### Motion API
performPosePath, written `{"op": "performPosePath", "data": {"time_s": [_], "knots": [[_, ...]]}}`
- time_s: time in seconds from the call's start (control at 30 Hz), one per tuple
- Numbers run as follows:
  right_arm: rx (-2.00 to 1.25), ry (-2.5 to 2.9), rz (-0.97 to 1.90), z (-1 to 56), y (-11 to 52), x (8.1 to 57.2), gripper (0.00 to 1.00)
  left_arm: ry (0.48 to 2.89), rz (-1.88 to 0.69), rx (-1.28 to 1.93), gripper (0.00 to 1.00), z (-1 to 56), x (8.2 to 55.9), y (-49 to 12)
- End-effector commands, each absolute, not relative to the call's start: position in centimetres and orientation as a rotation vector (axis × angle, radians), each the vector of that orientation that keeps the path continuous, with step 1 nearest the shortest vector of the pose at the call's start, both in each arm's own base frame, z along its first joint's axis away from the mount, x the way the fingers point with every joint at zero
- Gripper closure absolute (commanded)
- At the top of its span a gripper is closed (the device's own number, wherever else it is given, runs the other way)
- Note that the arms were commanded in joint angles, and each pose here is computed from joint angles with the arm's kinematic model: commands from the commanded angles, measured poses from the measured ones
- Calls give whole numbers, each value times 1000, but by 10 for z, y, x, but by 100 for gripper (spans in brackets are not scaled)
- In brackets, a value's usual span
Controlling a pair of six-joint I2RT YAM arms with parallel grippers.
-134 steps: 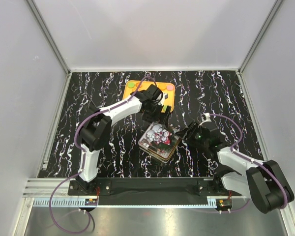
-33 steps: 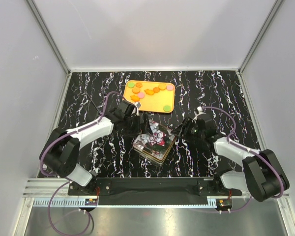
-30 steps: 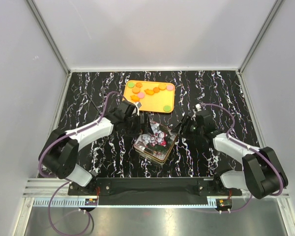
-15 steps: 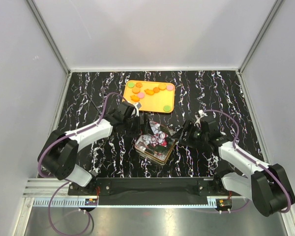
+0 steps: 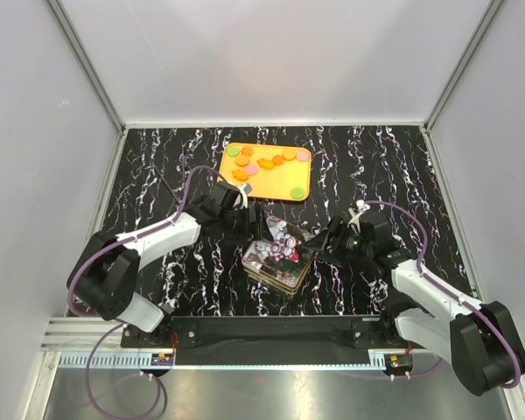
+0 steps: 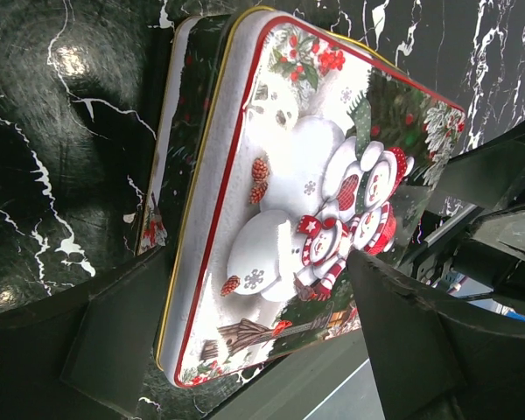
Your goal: Pack the cookies
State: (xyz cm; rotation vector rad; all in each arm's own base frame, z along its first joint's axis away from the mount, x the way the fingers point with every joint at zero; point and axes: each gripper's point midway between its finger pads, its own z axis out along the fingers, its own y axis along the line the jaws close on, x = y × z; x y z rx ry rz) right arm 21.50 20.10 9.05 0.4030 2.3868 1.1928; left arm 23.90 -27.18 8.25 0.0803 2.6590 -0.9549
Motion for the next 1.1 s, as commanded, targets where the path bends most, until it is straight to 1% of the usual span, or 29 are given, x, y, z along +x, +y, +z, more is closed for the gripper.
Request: {"op": "performPosePath", "data": {"time_s": [0.0,0.37,0.5,0.63,0.73,0.77,0.9,0.97,1.03,1.07], "knots": [[394,2350,1258,100,207,217,22,2589,-1043,119,14,99,241,-283],[400,2341,1311,92,215,217,22,2602,-1062,125,21,96,238,-285],[370,2289,1378,103,221,219,23,2599,-1095,138,29,95,234,-290],[364,2264,1469,111,229,216,25,2615,-1137,165,42,91,227,-297],[318,2250,1552,122,237,213,27,2606,-1192,174,47,95,225,-303],[310,2253,1567,123,239,213,30,2608,-1226,191,48,97,223,-306],[273,2253,1585,127,246,213,36,2613,-1238,190,53,99,225,-311],[258,2253,1585,127,248,213,39,2614,-1246,191,57,100,225,-312],[256,2267,1561,123,247,213,37,2616,-1242,193,55,101,226,-312],[260,2272,1550,122,246,214,36,2626,-1228,189,52,99,226,-311]]}}
